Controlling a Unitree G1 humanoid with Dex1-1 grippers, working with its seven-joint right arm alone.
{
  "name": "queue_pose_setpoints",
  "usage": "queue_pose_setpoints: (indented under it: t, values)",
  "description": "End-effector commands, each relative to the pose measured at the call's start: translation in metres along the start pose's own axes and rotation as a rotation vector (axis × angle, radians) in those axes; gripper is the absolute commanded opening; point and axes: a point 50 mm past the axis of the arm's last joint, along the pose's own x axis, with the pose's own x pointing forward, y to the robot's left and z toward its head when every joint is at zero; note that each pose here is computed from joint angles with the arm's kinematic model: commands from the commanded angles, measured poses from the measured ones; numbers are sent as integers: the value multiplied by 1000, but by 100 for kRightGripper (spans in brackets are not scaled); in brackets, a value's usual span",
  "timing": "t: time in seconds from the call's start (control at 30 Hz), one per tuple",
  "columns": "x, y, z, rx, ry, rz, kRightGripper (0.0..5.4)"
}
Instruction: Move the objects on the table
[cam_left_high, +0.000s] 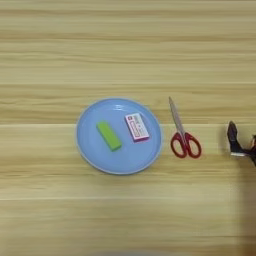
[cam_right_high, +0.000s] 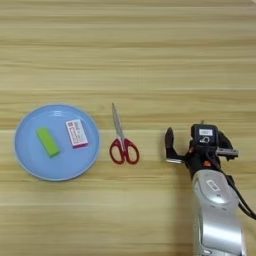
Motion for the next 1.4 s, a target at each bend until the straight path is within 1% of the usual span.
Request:
queue_pose_setpoints:
  t: [0.03, 0.17, 0.3, 0.43, 0.63, 0.87, 1.1, 1.37, 1.4]
  values:
    - [4, -12, 18, -26, -70, -55, 538]
    - [6, -14, 13, -18, -45, -71, 538]
    - [9, -12, 7, -9, -20, -60, 538]
    - [11, -11, 1, 14, 6, -47, 538]
    - [15, -12, -9, 21, 43, -52, 538]
    - [16, -12, -20, 102, 94, -33, 538]
    - [18, -13, -29, 153, 139, -29, 538]
    - [19, -12, -35, 181, 166, -18, 538]
    - [19, -12, -35, 184, 168, -14, 518]
